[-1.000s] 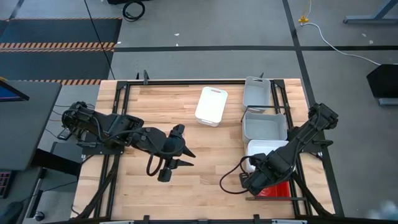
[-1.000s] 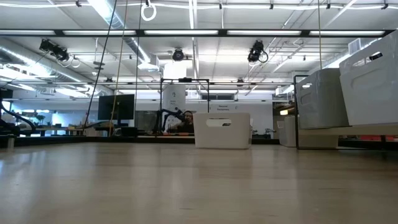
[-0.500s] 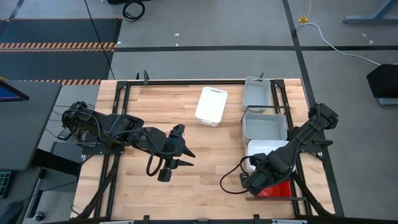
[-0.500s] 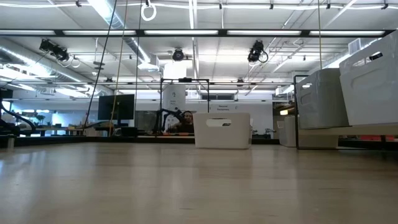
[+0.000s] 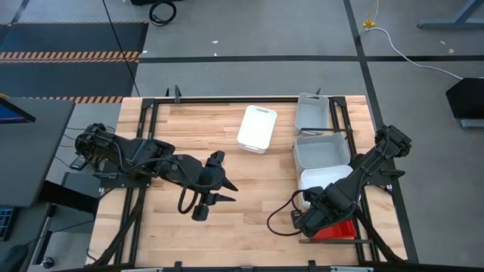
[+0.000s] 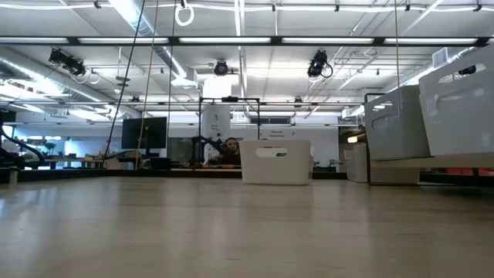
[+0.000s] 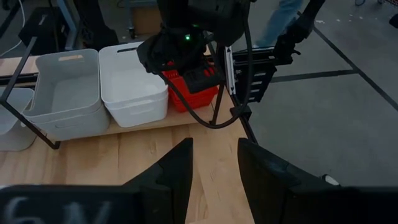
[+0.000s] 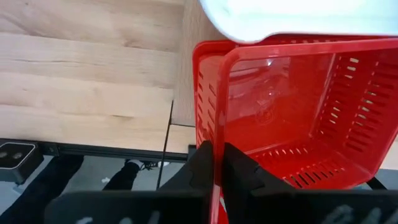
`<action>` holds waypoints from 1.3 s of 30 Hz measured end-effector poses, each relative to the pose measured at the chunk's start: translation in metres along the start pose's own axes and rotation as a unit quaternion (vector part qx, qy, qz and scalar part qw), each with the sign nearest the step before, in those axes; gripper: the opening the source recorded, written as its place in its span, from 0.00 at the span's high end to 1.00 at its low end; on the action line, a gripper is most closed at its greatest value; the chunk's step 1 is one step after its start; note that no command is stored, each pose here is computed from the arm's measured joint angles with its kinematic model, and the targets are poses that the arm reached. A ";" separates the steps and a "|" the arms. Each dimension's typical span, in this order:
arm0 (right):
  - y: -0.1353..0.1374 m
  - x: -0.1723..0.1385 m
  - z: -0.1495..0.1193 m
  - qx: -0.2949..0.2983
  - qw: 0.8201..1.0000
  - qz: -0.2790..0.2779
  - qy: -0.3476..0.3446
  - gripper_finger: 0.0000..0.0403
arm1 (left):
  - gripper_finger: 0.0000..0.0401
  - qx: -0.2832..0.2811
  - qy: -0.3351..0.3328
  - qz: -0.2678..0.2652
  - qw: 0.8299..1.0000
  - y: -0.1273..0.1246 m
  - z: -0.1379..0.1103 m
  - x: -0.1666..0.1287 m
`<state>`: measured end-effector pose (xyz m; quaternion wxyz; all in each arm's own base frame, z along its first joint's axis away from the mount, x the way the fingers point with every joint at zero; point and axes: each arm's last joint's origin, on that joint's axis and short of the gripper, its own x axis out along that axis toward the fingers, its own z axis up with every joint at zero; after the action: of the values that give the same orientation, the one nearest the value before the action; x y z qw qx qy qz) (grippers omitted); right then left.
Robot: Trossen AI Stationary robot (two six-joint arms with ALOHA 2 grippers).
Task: Stack baskets on shelf by color
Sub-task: Stack the red bin on top of the red bin on the shelf
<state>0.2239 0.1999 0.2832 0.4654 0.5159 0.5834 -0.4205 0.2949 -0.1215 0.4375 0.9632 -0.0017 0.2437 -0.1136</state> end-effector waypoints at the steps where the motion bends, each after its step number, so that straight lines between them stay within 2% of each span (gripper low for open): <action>1: 0.000 0.000 0.000 0.000 1.000 0.001 0.001 0.95 | 0.67 0.000 0.000 0.000 1.000 0.000 0.000 0.000; 21: 0.002 -0.003 -0.003 0.009 1.000 0.001 0.027 0.97 | 0.67 0.014 0.001 0.000 1.000 0.000 0.000 0.000; 39: -0.003 -0.010 -0.002 0.001 0.999 -0.033 0.029 0.97 | 0.67 0.025 0.003 0.000 1.000 0.000 -0.001 -0.001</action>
<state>0.2207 0.1997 0.2939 0.4340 0.5088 0.6126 -0.4213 0.2942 -0.1214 0.4372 0.9622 0.0225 0.2437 -0.1196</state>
